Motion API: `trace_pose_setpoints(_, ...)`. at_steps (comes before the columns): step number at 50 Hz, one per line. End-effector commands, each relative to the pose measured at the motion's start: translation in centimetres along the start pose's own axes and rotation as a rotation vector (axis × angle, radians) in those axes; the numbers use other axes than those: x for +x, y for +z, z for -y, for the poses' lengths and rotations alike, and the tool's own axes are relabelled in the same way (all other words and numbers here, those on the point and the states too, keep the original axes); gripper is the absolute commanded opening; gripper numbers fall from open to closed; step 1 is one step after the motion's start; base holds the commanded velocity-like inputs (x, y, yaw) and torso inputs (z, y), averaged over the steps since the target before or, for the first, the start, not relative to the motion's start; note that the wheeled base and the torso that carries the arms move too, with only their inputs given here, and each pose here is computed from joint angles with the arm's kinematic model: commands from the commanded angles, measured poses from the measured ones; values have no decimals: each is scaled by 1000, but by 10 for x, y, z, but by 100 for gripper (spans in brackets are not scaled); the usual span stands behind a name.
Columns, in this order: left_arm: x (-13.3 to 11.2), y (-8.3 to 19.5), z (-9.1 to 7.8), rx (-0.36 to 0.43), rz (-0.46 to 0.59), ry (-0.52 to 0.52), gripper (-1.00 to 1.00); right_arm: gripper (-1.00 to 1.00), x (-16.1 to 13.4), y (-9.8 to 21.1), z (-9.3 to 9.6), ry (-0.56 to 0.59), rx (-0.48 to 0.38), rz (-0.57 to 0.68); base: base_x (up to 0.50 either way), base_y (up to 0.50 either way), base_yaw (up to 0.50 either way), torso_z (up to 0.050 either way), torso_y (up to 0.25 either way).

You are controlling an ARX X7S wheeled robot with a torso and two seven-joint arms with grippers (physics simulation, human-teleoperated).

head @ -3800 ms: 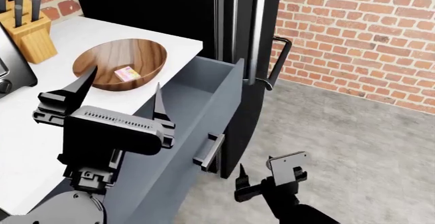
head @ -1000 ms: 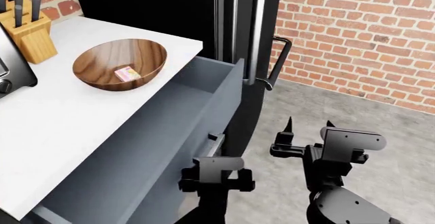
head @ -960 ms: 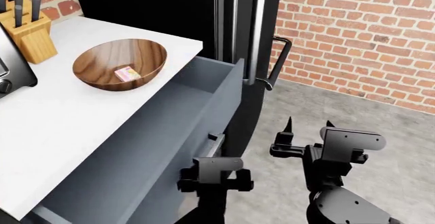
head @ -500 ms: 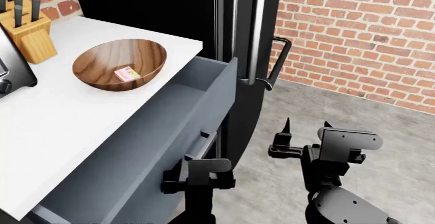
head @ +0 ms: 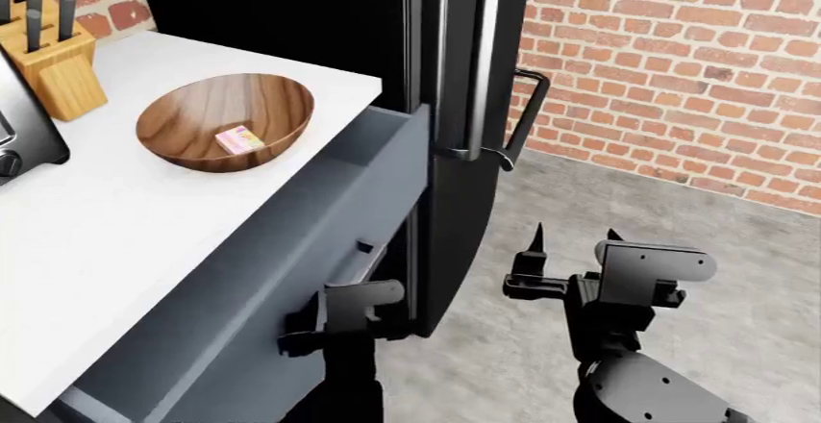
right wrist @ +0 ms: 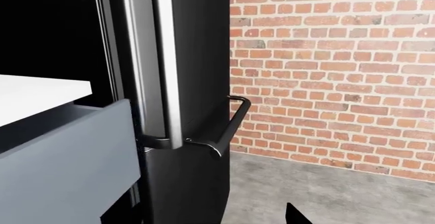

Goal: Place the bar in the bowl and close the drawer.

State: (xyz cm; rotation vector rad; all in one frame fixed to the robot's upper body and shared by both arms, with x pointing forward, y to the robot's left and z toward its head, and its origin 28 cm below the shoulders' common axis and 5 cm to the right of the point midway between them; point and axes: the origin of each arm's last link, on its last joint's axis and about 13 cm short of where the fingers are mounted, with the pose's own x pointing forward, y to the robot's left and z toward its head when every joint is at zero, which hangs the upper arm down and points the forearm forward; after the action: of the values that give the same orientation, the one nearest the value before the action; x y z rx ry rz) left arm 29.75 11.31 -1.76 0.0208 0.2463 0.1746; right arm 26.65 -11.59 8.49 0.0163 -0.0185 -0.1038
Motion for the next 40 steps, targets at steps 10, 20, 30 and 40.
trace_pose_setpoints(10, 28, 3, -53, -140, -46, 310, 100, 100, 0, -1, -1, 4, -4, -3, 0, 0, 0, 0, 0)
trace_pose_setpoints(20, 32, -4, -67, -83, -59, 375, 100, 100, 0, 0, 0, 4, -5, -3, 0, 0, 0, 0, 0)
trace_pose_setpoints(30, 32, -11, -83, -68, -100, 419, 100, 100, 0, 0, 1, -2, -6, -3, 0, 0, 0, 0, 0)
trace_pose_setpoints(40, 31, -18, -100, -30, -117, 476, 100, 100, 1, -2, 1, -2, -8, -6, 0, 0, 0, 0, 0)
